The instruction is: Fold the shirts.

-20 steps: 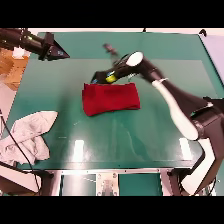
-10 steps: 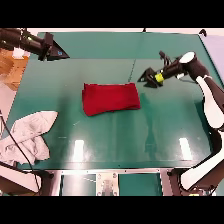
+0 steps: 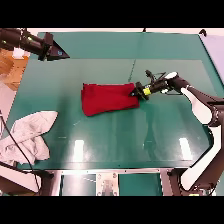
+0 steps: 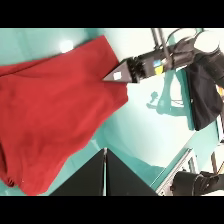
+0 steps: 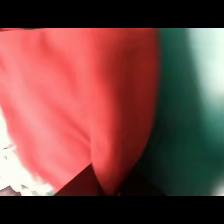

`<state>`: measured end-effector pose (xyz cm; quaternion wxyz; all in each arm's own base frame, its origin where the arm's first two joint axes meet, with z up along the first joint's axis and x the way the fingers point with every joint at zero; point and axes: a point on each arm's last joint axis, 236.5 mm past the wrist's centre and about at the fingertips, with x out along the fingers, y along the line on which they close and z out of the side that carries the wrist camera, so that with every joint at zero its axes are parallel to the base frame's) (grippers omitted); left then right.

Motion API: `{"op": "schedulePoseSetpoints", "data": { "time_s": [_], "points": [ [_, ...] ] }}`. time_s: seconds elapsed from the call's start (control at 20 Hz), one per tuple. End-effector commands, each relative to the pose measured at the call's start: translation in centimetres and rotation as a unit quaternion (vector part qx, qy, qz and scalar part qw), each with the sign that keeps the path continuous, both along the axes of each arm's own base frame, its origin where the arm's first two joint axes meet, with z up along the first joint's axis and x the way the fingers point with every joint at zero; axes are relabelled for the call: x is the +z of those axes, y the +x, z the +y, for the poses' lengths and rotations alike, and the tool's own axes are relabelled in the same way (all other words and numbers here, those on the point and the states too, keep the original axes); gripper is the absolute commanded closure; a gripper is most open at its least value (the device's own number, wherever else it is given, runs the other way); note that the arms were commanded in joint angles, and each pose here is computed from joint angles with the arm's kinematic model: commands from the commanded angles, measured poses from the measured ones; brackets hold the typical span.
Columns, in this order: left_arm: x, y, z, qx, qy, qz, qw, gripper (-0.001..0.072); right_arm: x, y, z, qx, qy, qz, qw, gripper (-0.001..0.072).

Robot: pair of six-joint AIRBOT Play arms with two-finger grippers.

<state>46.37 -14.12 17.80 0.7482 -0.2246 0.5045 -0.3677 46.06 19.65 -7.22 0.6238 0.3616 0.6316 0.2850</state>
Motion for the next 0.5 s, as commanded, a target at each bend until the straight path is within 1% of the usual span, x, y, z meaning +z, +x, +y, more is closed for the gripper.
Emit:
{"op": "schedulePoseSetpoints", "data": {
  "time_s": [0.0,0.1,0.2,0.3,0.45],
  "points": [
    [0.0,-0.2,0.0,-0.003,0.001,0.002,1.0,0.0688,6.0,1.9,0.1,0.011,0.025,-0.054,0.998,0.0695],
    [0.0,-0.2,0.0,-0.003,0.001,0.002,1.0,0.0688,11.0,4.3,-3.7,-0.025,-0.001,-0.111,0.994,0.0695],
    [0.0,-0.2,0.0,-0.003,0.001,0.002,1.0,0.0688,15.4,5.7,-10.0,-0.083,-0.04,-0.149,0.984,0.0696],
    [0.0,-0.2,0.0,-0.003,0.001,0.002,1.0,0.0688,19.5,5.8,-17.1,-0.151,-0.058,-0.174,0.971,0.0696],
    [0.0,-0.2,0.0,-0.003,0.001,0.002,1.0,0.0688,24.0,3.9,-27.5,-0.259,-0.08,-0.194,0.943,0.0696]
  ]
}}
